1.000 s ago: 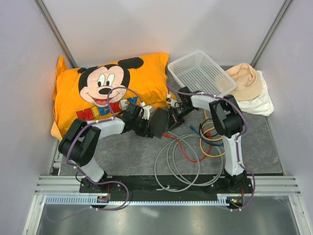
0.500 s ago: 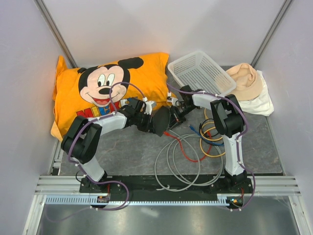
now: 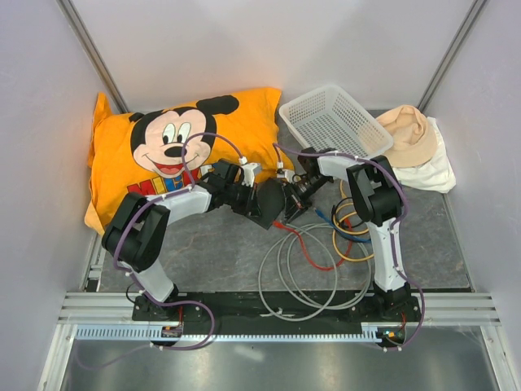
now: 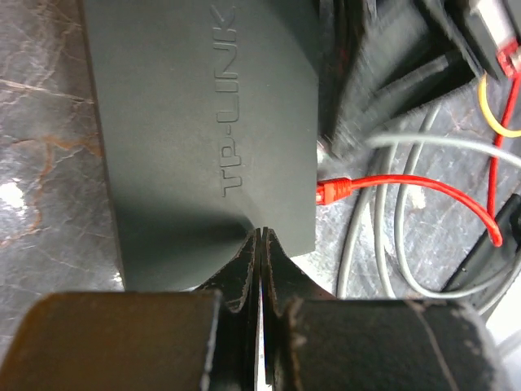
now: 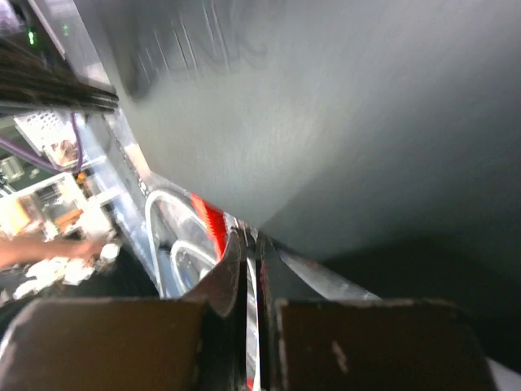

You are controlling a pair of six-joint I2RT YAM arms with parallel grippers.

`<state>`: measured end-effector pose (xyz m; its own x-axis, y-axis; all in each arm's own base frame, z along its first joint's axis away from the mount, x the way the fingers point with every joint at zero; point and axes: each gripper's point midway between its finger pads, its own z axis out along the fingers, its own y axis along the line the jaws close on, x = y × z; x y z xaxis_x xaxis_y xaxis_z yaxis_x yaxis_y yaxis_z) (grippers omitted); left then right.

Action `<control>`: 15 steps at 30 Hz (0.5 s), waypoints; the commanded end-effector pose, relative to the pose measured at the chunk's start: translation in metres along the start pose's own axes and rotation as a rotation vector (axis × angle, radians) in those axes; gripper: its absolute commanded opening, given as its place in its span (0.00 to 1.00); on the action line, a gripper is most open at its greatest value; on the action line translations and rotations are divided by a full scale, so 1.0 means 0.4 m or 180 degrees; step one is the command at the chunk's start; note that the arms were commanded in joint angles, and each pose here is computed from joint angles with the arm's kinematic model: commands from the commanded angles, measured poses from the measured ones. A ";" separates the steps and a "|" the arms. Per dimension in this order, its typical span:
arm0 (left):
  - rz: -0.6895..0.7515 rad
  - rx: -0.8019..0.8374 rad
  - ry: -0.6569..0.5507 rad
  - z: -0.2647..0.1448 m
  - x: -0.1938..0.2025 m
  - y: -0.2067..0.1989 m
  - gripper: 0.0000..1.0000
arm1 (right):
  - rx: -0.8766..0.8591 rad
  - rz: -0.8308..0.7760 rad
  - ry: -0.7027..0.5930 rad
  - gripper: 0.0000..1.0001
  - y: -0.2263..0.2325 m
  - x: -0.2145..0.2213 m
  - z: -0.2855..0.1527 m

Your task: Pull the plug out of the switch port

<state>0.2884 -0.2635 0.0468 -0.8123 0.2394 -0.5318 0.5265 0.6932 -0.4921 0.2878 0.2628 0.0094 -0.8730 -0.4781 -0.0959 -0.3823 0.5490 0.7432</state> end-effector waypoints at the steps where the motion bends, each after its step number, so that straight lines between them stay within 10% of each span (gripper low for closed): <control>1: 0.0178 -0.0075 -0.0112 0.008 -0.019 0.016 0.01 | 0.0673 -0.0052 0.0739 0.01 -0.159 0.157 0.041; 15: 0.0125 -0.0111 -0.0152 0.007 -0.014 0.021 0.01 | 0.1652 -0.1430 -0.0196 0.01 -0.009 -0.033 -0.252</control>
<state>0.2933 -0.2628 0.0437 -0.7972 0.2310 -0.5578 0.5345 0.6997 -0.4741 0.2899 0.2238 0.0299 -0.7455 -0.6299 -0.2179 -0.6397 0.5841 0.4996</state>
